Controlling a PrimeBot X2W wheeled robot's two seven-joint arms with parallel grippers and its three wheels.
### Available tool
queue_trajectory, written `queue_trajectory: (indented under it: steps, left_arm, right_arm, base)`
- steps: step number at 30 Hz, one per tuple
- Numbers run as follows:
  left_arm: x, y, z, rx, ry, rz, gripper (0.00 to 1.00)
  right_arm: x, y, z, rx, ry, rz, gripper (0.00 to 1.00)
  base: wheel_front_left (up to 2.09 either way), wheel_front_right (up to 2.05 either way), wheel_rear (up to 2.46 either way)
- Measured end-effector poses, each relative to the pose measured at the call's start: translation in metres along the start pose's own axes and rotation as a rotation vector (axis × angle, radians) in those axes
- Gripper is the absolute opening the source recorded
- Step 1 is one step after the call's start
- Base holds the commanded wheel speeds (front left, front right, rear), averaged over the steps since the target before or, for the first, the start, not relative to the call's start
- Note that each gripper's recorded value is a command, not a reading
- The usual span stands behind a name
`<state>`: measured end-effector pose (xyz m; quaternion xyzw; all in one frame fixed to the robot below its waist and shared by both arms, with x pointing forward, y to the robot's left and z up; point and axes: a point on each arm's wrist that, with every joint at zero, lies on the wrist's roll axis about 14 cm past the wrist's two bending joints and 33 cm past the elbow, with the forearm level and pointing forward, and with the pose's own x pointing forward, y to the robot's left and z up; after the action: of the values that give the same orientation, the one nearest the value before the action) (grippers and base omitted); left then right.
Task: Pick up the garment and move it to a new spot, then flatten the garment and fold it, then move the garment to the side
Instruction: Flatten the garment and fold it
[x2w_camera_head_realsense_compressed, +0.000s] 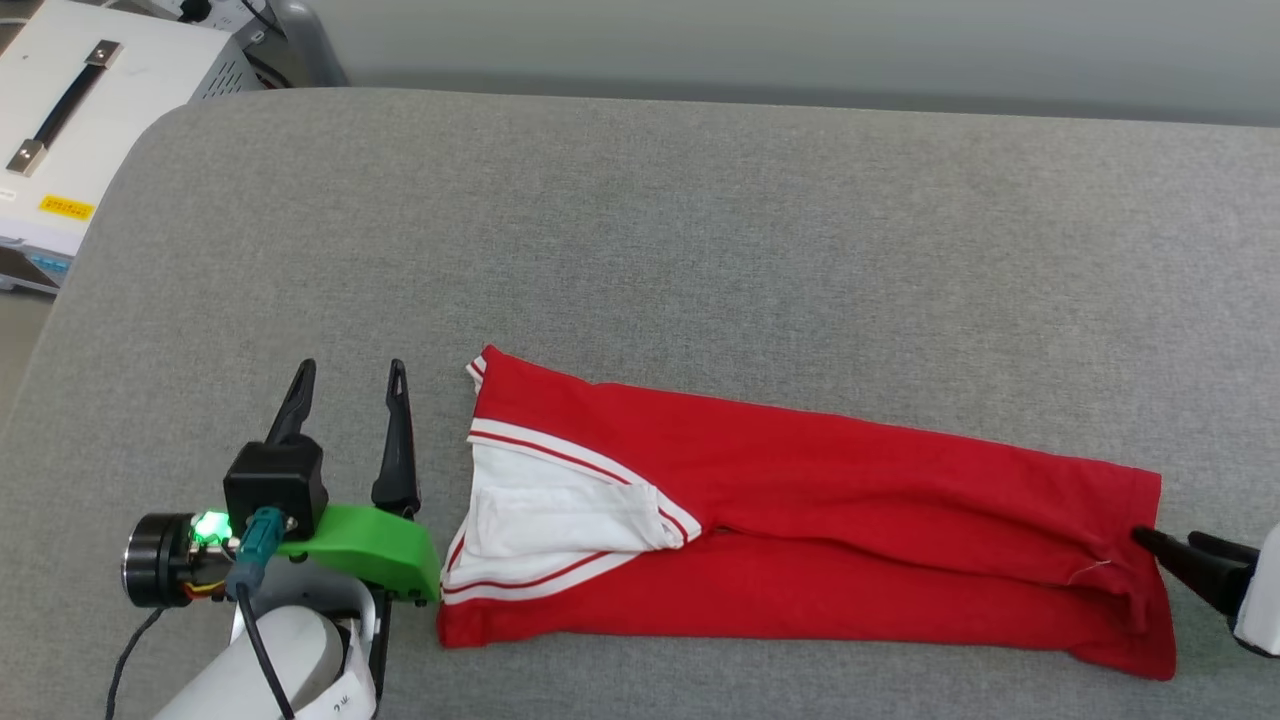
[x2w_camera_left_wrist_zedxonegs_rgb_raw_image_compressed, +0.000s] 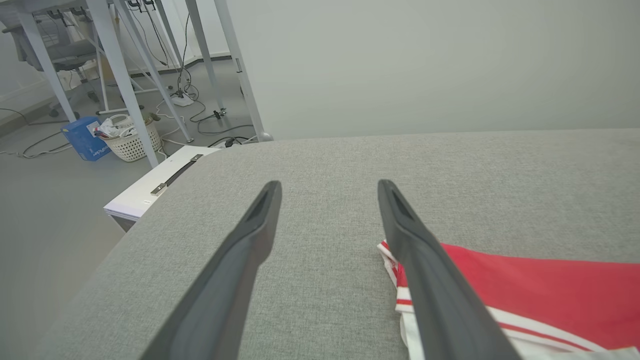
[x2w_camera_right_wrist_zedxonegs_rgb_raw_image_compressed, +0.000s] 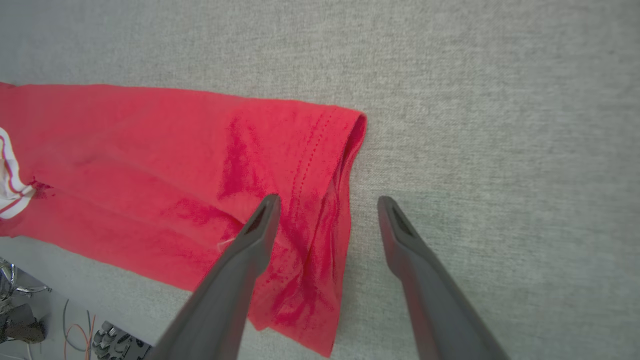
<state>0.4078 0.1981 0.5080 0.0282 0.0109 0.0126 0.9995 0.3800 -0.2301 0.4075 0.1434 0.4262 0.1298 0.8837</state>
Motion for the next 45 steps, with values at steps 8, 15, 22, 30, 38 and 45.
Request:
queue_trajectory:
  steps: [8, 15, 22, 30, 38, 45]
  left_arm:
    - [-0.014, 0.015, -0.011, 0.002, -0.009, 0.092, 1.0]
    - [-0.02, 0.013, -0.015, -0.015, -0.021, 0.106, 1.0]
    - [-0.02, 0.005, -0.011, -0.027, -0.051, 0.073, 1.0]
    - [-0.023, 0.008, -0.006, -0.009, -0.075, 0.065, 1.0]
    - [-0.027, 0.009, -0.006, 0.001, -0.078, 0.061, 1.0]
    - [-0.028, 0.008, -0.008, 0.011, -0.078, 0.06, 1.0]
  right_arm:
    - [0.029, 0.019, -0.03, 0.05, 0.108, 0.052, 1.0]
    - [0.045, 0.041, -0.036, 0.032, 0.139, 0.107, 1.0]
    - [0.044, 0.031, -0.027, 0.018, 0.078, 0.072, 0.0]
    - [0.013, -0.022, -0.001, 0.006, 0.005, -0.067, 0.0]
    - [-0.02, -0.053, 0.015, -0.048, -0.011, -0.156, 0.0]
    - [-0.016, 0.055, 0.02, -0.247, -0.003, 0.141, 0.0]
  base:
    - [0.0, 0.0, 0.0]
    - [0.0, 0.0, 0.0]
    - [0.0, 0.0, 0.0]
    - [0.0, 0.0, 0.0]
    - [0.0, 0.0, 0.0]
    - [0.0, 0.0, 0.0]
